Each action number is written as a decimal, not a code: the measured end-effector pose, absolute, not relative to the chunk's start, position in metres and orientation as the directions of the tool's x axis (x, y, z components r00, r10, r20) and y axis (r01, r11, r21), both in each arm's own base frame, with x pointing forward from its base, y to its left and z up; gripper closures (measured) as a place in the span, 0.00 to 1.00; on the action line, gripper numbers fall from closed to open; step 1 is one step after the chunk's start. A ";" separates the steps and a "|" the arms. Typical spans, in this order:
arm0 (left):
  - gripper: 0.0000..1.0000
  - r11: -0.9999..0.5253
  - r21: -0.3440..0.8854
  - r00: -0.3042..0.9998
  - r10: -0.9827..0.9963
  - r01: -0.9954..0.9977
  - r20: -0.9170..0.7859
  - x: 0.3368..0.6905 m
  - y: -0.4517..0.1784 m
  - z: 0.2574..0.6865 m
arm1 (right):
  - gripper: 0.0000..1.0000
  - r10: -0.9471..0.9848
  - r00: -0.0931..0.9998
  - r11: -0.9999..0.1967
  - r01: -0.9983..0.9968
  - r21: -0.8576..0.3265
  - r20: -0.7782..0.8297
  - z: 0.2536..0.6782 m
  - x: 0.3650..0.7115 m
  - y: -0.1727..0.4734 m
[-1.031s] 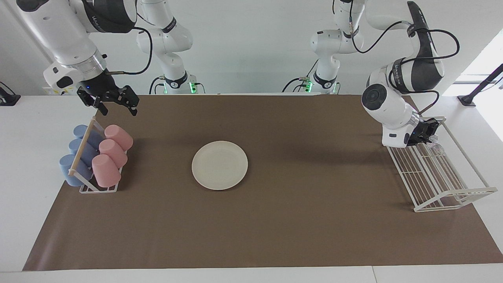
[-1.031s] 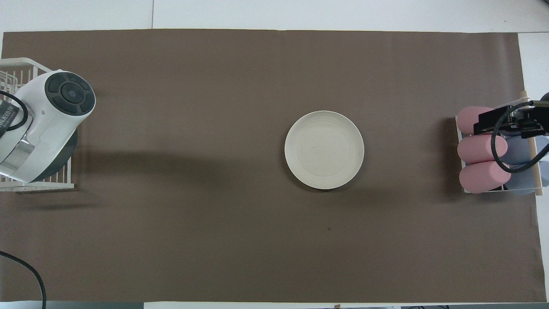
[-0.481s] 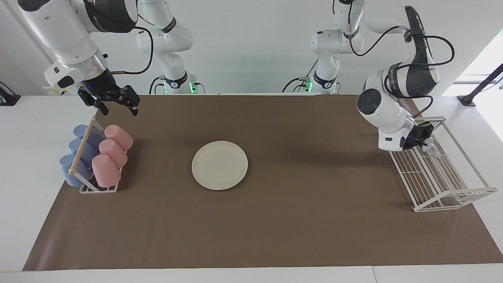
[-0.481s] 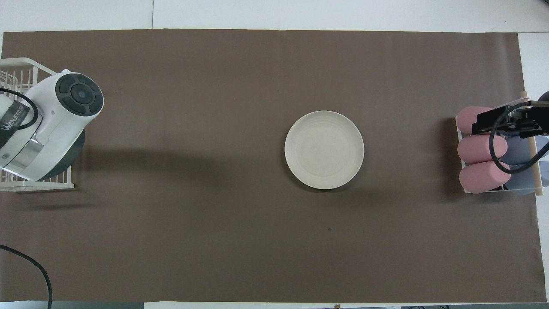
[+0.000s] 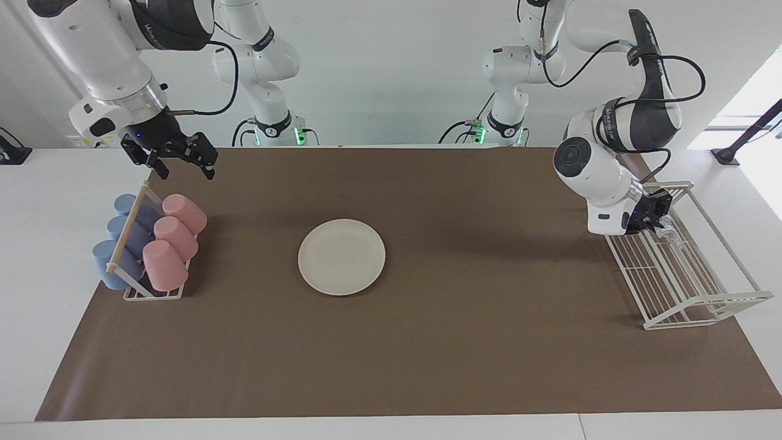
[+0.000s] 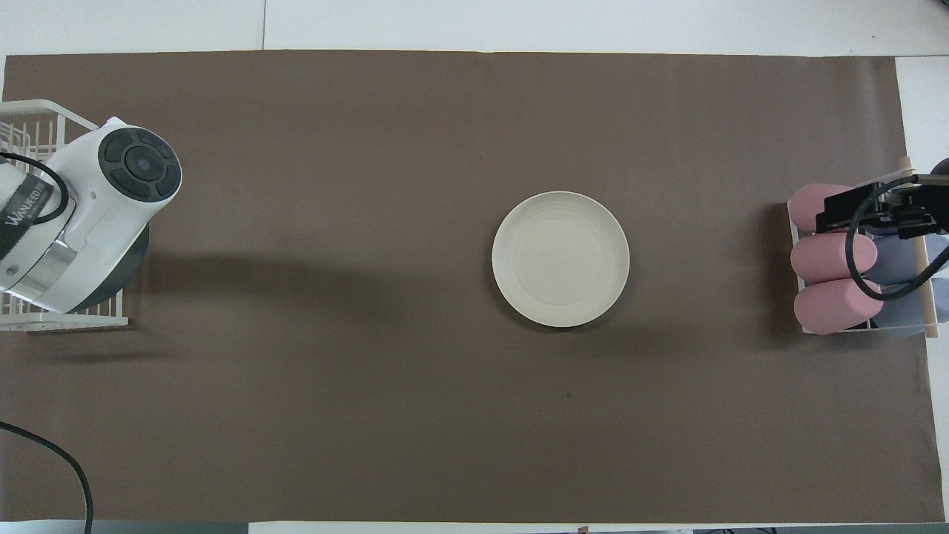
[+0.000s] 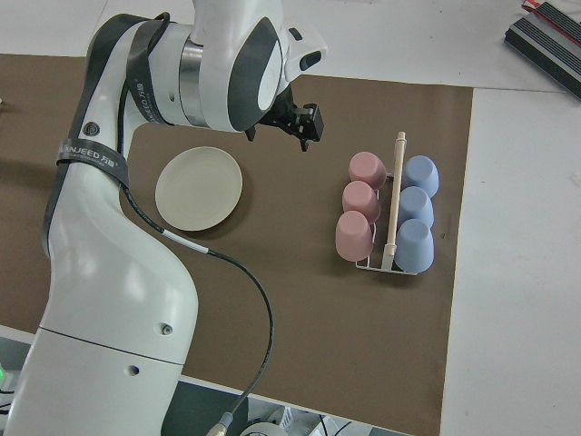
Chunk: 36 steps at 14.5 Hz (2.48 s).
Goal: Wipe plate with sponge
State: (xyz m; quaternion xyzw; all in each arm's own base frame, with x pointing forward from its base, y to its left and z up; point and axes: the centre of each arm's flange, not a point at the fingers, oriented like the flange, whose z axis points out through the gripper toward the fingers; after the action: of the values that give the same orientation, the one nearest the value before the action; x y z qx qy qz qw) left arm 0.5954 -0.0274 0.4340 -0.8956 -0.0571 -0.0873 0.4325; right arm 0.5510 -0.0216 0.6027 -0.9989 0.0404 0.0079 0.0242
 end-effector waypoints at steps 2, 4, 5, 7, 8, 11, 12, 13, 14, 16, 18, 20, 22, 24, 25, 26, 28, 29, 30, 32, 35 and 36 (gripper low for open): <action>0.52 -0.620 -0.764 0.978 0.027 0.180 0.209 0.595 -0.028 0.434 | 0.00 -0.080 0.997 -0.996 -0.081 -0.048 -0.018 0.603 0.551 -0.021; 0.31 -0.621 -0.762 0.977 0.027 0.181 0.210 0.596 -0.029 0.434 | 0.00 -0.080 0.997 -0.996 -0.080 -0.048 -0.018 0.603 0.551 -0.021; 0.18 -0.622 -0.761 0.977 0.028 0.182 0.211 0.596 -0.029 0.434 | 0.00 -0.079 0.997 -0.996 -0.080 -0.048 -0.018 0.603 0.551 -0.021; 0.00 -0.628 -0.754 0.975 0.035 0.191 0.218 0.596 -0.030 0.434 | 0.00 -0.079 0.997 -0.996 -0.079 -0.048 -0.019 0.603 0.551 -0.021; 0.00 -0.635 -0.746 0.973 0.042 0.203 0.229 0.596 -0.031 0.433 | 0.00 -0.078 0.997 -0.996 -0.079 -0.048 -0.021 0.602 0.551 -0.020; 0.00 -0.669 -0.701 0.964 0.094 0.246 0.249 0.596 -0.034 0.432 | 0.00 -0.075 0.997 -0.996 -0.076 -0.047 -0.023 0.602 0.551 -0.019; 0.00 -0.691 -0.672 0.960 0.124 0.265 0.251 0.596 -0.037 0.435 | 0.00 -0.074 0.997 -0.996 -0.075 -0.047 -0.023 0.602 0.551 -0.018; 0.00 -0.714 -0.638 0.954 0.156 0.287 0.254 0.597 -0.039 0.440 | 0.00 -0.074 0.997 -0.996 -0.075 -0.047 -0.023 0.602 0.551 -0.018; 0.00 -0.736 -0.602 0.948 0.188 0.310 0.258 0.599 -0.042 0.447 | 0.00 -0.074 0.997 -0.996 -0.075 -0.047 -0.023 0.602 0.551 -0.018; 0.00 -0.771 -0.532 0.934 0.248 0.352 0.258 0.602 -0.047 0.460 | 0.00 -0.073 0.997 -0.996 -0.074 -0.047 -0.023 0.602 0.551 -0.018; 0.00 -0.802 -0.442 0.915 0.327 0.402 0.238 0.603 -0.052 0.478 | 0.00 -0.066 0.998 -0.997 -0.067 -0.047 -0.023 0.602 0.551 -0.014; 0.00 -0.822 -0.351 0.893 0.400 0.448 0.205 0.601 -0.056 0.504 | 0.00 -0.059 0.998 -0.997 -0.060 -0.047 -0.023 0.602 0.551 -0.010; 0.00 -0.840 -0.289 0.888 0.428 0.459 0.167 0.592 -0.058 0.530 | 0.00 -0.059 0.998 -0.997 -0.060 -0.047 -0.029 0.602 0.550 -0.010; 0.00 -0.860 -0.263 0.899 0.424 0.437 0.107 0.574 -0.060 0.550 | 0.00 -0.058 0.998 -0.997 -0.060 -0.047 -0.033 0.604 0.549 -0.010; 0.00 -0.875 -0.252 0.909 0.410 0.414 0.072 0.566 -0.061 0.557 | 0.00 -0.058 0.998 -0.997 -0.060 -0.047 -0.032 0.605 0.549 -0.010; 0.00 -0.893 -0.235 0.921 0.387 0.384 0.034 0.558 -0.063 0.564 | 0.00 -0.058 0.998 -0.997 -0.060 -0.047 -0.032 0.605 0.549 -0.010; 0.00 -0.929 -0.184 0.942 0.334 0.322 -0.042 0.542 -0.068 0.577 | 0.00 -0.058 0.998 -0.997 -0.060 -0.047 -0.033 0.605 0.549 -0.010; 0.00 -0.943 -0.153 0.948 0.309 0.296 -0.073 0.534 -0.070 0.584 | 0.00 -0.058 0.998 -0.997 -0.060 -0.047 -0.033 0.605 0.549 -0.010; 0.00 -0.955 -0.124 0.955 0.281 0.268 -0.100 0.527 -0.072 0.590 | 0.00 -0.058 0.998 -0.997 -0.060 -0.047 -0.033 0.605 0.549 -0.010; 0.00 -0.976 -0.076 0.964 0.215 0.206 -0.155 0.514 -0.073 0.599 | 0.00 -0.058 0.998 -0.997 -0.060 -0.047 -0.033 0.605 0.549 -0.010; 0.00 -0.994 -0.036 0.975 0.110 0.105 -0.194 0.504 -0.075 0.607 | 0.00 -0.058 0.998 -0.997 -0.059 -0.047 -0.033 0.605 0.549 -0.010; 0.00 -0.996 -0.017 0.976 0.087 0.085 -0.202 0.502 -0.077 0.611 | 0.00 -0.058 0.998 -0.997 -0.059 -0.047 -0.033 0.605 0.549 -0.010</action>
State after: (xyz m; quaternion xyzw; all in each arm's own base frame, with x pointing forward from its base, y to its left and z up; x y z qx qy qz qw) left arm 0.5016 -0.0771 0.6107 -0.9939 -0.0433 0.1018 0.0039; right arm 0.5489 -0.0098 0.6054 -0.9992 0.0294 0.0160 0.0240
